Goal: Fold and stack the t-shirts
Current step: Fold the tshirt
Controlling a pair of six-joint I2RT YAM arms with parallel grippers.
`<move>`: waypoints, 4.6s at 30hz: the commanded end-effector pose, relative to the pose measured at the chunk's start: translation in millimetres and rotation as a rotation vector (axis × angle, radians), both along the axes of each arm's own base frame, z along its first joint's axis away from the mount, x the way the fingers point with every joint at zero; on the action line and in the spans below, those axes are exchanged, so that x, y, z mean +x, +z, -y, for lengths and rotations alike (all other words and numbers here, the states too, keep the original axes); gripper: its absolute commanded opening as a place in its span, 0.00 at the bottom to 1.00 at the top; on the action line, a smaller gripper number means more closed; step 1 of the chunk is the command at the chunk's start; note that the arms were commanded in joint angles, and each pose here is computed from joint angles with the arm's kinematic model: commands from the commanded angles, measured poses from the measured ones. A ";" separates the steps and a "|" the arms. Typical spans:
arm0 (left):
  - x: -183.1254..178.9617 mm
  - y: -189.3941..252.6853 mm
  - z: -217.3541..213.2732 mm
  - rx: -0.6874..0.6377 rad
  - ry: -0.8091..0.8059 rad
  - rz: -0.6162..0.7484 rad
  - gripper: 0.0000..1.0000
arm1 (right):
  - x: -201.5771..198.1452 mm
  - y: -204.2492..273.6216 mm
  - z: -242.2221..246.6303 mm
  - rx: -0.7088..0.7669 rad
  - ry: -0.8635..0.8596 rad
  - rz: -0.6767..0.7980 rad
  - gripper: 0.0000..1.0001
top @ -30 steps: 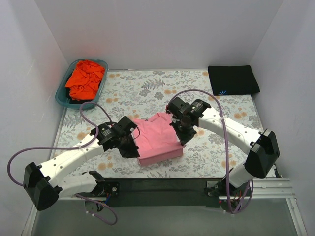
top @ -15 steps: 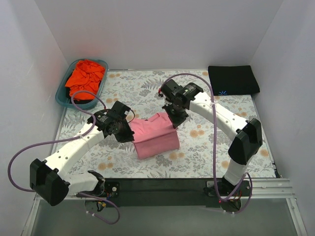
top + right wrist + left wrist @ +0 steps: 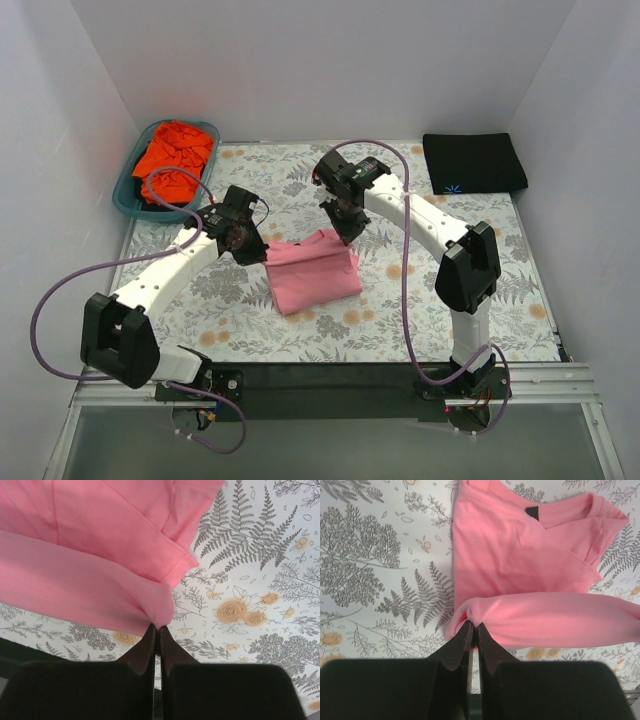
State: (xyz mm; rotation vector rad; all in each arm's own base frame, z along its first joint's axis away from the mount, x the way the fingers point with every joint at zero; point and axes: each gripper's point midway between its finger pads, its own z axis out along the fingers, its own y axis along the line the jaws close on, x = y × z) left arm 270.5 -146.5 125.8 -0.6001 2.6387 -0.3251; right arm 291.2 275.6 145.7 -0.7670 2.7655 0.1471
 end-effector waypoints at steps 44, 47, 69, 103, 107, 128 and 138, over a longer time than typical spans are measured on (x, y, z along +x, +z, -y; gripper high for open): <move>65.1 -23.9 -23.2 0.063 0.124 0.243 0.68 | 89.9 -21.8 11.1 0.086 -0.185 0.315 0.41; 60.2 -5.5 -12.1 0.033 0.079 0.300 0.70 | 77.7 -15.6 10.3 0.150 -0.181 0.323 0.42; 123.0 -49.4 42.6 -0.212 -0.084 0.347 0.23 | 93.6 -45.2 -52.4 0.933 -0.013 0.132 0.32; -22.9 -85.8 54.5 -0.379 -0.039 0.101 0.10 | -45.1 -78.9 -17.1 1.111 -0.028 -0.199 0.28; -39.7 -113.7 40.4 -0.338 0.019 0.035 0.01 | -54.8 -115.1 0.8 1.058 -0.070 -0.231 0.24; -15.4 -39.1 -21.4 -0.065 0.170 0.224 0.27 | -67.0 -31.6 -86.8 1.149 0.061 -0.172 0.32; -21.7 -18.8 -42.4 0.063 0.121 0.249 0.43 | -66.4 -106.8 -112.7 1.066 -0.026 -0.285 0.31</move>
